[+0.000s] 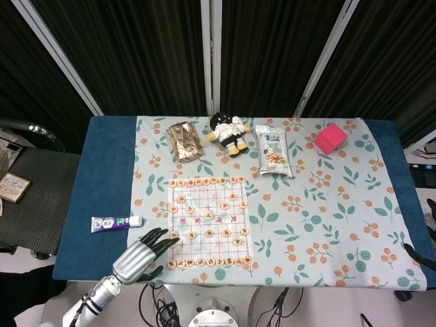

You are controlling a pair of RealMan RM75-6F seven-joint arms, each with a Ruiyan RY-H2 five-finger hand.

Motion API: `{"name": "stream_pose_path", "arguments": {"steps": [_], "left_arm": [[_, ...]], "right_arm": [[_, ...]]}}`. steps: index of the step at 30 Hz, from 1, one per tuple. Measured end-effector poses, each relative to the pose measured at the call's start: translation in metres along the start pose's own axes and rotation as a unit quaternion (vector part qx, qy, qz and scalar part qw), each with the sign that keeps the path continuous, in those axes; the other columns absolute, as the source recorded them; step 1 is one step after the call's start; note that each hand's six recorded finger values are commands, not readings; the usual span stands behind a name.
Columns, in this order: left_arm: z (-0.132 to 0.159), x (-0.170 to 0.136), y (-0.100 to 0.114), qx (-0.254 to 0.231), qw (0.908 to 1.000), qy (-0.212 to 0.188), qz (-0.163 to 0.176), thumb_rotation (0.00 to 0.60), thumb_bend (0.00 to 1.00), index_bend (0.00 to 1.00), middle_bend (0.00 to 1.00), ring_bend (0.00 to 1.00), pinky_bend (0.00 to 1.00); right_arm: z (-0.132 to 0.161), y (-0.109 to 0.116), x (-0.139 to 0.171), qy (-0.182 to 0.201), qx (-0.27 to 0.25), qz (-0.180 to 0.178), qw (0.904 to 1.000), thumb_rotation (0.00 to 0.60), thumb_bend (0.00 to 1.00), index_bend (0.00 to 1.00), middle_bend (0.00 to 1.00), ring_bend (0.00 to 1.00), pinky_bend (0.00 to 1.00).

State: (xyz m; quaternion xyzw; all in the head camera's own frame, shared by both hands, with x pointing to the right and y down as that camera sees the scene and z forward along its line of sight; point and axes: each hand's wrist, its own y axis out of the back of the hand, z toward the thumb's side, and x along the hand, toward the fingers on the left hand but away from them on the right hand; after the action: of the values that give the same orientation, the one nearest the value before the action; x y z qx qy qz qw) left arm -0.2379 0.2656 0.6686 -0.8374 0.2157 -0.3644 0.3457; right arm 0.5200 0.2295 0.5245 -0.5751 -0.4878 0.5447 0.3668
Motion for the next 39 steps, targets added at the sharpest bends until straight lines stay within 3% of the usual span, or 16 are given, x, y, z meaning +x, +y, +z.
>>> {"name": "stream_pose_path", "arguments": {"steps": [12,19,39], "left_arm": [[-0.009,0.011,-0.011,0.044,0.9985,0.027,-0.018,0.6,0.4,0.01,0.14,0.0,0.06],[-0.013,0.014,-0.015,0.033,0.9979,0.045,-0.032,0.6,0.4,0.01,0.14,0.0,0.06],[-0.01,0.02,-0.019,0.026,0.9984,0.032,-0.037,0.6,0.41,0.01,0.15,0.0,0.06]], "right_arm": [[-0.003,-0.002,0.0,-0.002,-0.002,0.003,1.0,0.6,0.07,0.0,0.0,0.0,0.0],[-0.007,-0.003,-0.001,-0.008,-0.004,0.003,1.0,0.6,0.08,0.0,0.0,0.0,0.0],[-0.007,-0.006,-0.001,-0.01,-0.005,0.005,0.9999,0.6,0.08,0.0,0.0,0.0,0.0]]}}
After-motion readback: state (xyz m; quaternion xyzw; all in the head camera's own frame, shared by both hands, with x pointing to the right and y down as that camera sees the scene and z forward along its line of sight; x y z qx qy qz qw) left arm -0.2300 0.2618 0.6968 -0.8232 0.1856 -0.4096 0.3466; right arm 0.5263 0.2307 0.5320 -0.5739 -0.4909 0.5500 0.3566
